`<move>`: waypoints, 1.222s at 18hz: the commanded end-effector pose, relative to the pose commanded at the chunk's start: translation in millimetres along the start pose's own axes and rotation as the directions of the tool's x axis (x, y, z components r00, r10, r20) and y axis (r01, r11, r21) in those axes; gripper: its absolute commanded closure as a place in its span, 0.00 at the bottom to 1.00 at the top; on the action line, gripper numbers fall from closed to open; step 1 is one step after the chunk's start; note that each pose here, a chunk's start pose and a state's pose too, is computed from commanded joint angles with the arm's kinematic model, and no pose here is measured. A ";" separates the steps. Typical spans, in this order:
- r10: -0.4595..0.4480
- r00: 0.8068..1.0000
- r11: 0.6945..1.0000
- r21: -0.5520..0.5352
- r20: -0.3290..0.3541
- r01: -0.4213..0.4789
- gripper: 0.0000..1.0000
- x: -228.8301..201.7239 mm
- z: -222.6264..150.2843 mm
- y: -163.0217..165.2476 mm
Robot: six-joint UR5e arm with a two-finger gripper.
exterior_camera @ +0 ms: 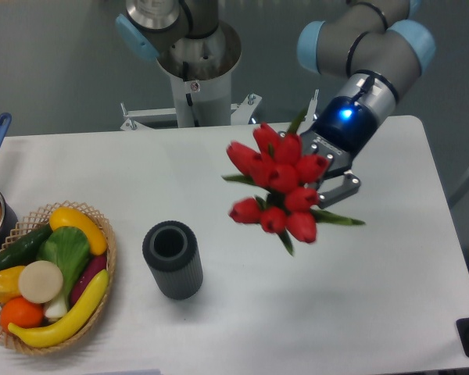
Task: Insert the flowers into the vase
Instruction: 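Carry the tulips over the dark grey vase, stems pointing down, then lower the tulip stems into the vase opening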
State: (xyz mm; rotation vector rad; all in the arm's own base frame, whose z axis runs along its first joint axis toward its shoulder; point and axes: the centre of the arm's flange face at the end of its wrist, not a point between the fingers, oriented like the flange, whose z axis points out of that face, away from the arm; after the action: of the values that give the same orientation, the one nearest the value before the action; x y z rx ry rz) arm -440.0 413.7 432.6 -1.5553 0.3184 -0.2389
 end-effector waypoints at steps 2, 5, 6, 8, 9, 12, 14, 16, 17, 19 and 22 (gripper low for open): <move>-0.007 0.999 0.999 0.038 -0.032 0.008 0.67 10.0 11.7 -1.5; 0.009 0.997 0.996 0.088 -0.071 -0.003 0.67 26.5 24.1 -18.2; 0.016 0.996 0.996 0.089 -0.083 -0.008 0.67 34.5 30.2 -22.7; 0.015 0.994 0.996 0.091 -0.107 -0.005 0.67 45.1 41.7 -24.3; 0.018 0.993 0.996 0.092 -0.120 -0.007 0.67 49.2 48.6 -26.1; 0.019 0.987 0.996 0.094 -0.157 -0.004 0.67 60.0 67.1 -26.9; 0.004 0.985 0.996 0.093 -0.175 0.013 0.67 65.5 76.3 -21.3; -0.008 0.980 0.995 0.092 -0.198 0.027 0.67 73.5 87.4 -17.4; -0.016 0.980 0.995 0.090 -0.200 0.034 0.67 74.2 88.2 -16.6; -0.034 0.979 0.995 0.085 -0.202 0.052 0.67 75.0 89.0 -11.2; -0.061 0.973 0.994 0.080 -0.222 0.081 0.67 83.6 98.4 1.0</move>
State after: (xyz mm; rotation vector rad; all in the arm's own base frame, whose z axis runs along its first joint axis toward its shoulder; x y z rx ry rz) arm -327.6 477.0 426.4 -1.4565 0.4194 -0.4765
